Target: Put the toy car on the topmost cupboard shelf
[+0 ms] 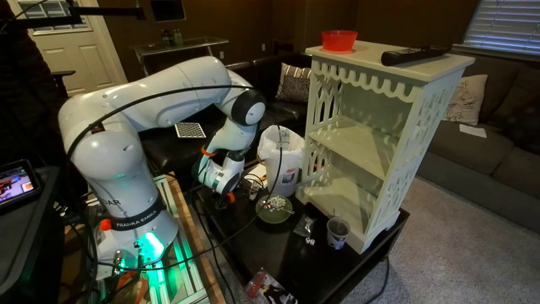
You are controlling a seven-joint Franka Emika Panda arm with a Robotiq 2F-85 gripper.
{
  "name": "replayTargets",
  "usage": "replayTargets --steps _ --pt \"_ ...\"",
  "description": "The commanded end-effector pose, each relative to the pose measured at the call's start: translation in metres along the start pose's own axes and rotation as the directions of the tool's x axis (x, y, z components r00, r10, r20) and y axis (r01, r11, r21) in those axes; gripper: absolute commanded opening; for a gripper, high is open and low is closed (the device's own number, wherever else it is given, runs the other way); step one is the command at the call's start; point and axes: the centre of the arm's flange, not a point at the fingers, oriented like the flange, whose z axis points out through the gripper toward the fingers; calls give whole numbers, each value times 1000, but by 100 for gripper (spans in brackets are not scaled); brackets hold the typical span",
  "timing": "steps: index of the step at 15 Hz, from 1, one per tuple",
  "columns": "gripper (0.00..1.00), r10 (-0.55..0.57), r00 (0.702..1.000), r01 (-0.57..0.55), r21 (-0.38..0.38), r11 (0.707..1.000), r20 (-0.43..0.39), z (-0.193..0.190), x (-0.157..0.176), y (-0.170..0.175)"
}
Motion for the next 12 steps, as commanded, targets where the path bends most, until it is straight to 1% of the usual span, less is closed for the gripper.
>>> replayTargets --steps 1,5,6,7,8,9,10,12 --pt "100 19 1000 -19 -17 1000 7 24 6 3" --pt "100 41 999 -41 -29 999 4 33 9 3" --pt "99 47 999 -47 -31 998 5 35 8 4" --pt "74 50 999 -50 -38 998 11 36 7 4" --pt "74 53 998 -53 -43 998 15 36 7 5" --pt "72 55 998 -54 -47 997 25 36 6 5" --pt "64 60 997 -58 -56 997 39 35 6 4" --pt "50 62 997 -58 -74 996 47 32 6 5"
